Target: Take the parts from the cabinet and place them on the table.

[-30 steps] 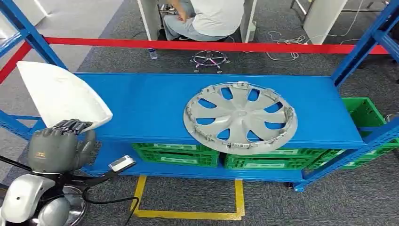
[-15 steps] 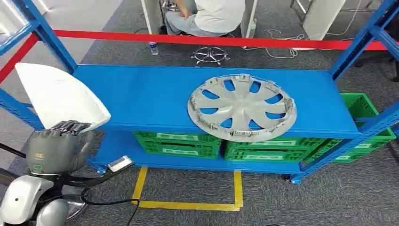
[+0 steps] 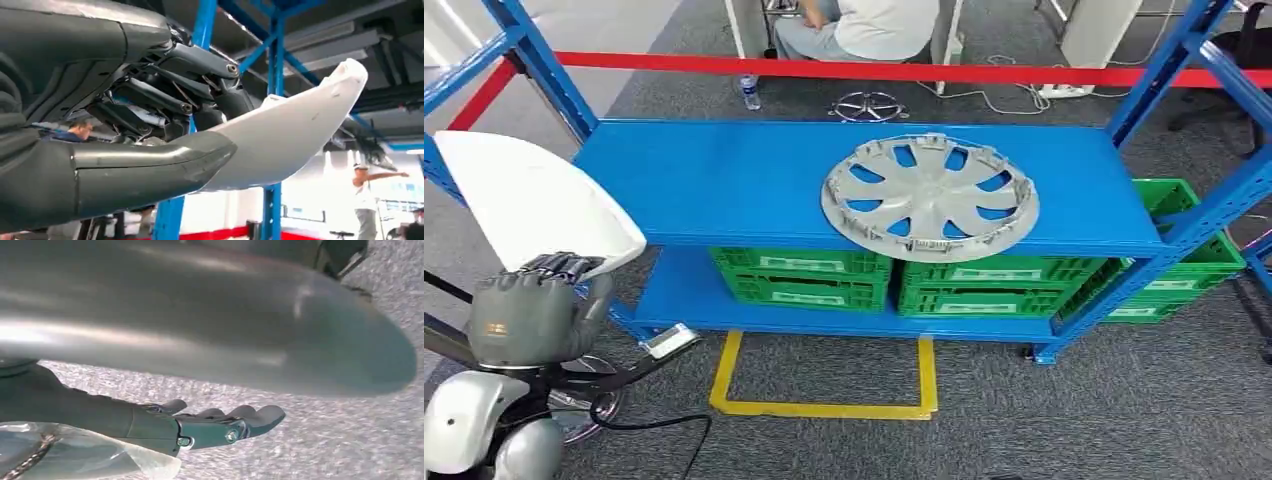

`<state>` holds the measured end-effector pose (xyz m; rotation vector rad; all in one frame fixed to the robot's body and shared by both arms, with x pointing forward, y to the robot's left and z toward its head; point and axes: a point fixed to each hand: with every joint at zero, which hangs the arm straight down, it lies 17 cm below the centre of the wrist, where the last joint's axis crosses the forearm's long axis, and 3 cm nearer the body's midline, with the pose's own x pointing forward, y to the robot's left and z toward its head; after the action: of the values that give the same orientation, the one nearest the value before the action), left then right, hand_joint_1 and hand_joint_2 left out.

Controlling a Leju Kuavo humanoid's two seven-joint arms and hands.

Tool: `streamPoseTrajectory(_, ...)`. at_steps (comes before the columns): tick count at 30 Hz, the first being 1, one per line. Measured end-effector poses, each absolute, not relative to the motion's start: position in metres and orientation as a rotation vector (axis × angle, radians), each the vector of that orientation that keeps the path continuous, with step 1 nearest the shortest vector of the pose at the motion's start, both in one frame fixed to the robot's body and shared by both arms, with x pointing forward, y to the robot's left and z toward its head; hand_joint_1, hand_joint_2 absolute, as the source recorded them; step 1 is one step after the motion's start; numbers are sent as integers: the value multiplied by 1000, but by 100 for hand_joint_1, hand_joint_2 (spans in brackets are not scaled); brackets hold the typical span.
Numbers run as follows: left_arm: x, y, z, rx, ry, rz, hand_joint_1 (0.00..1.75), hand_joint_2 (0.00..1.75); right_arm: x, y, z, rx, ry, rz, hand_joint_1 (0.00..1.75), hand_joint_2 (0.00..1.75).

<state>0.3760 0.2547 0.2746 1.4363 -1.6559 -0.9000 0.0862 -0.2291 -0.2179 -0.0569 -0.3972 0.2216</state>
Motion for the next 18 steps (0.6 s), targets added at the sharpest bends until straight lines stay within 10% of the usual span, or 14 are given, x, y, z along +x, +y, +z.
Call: streamPoseTrajectory(18,380,262,283,1437,-1683,-877,175,175,89,-235,-217,-86,-405,184,0,0)
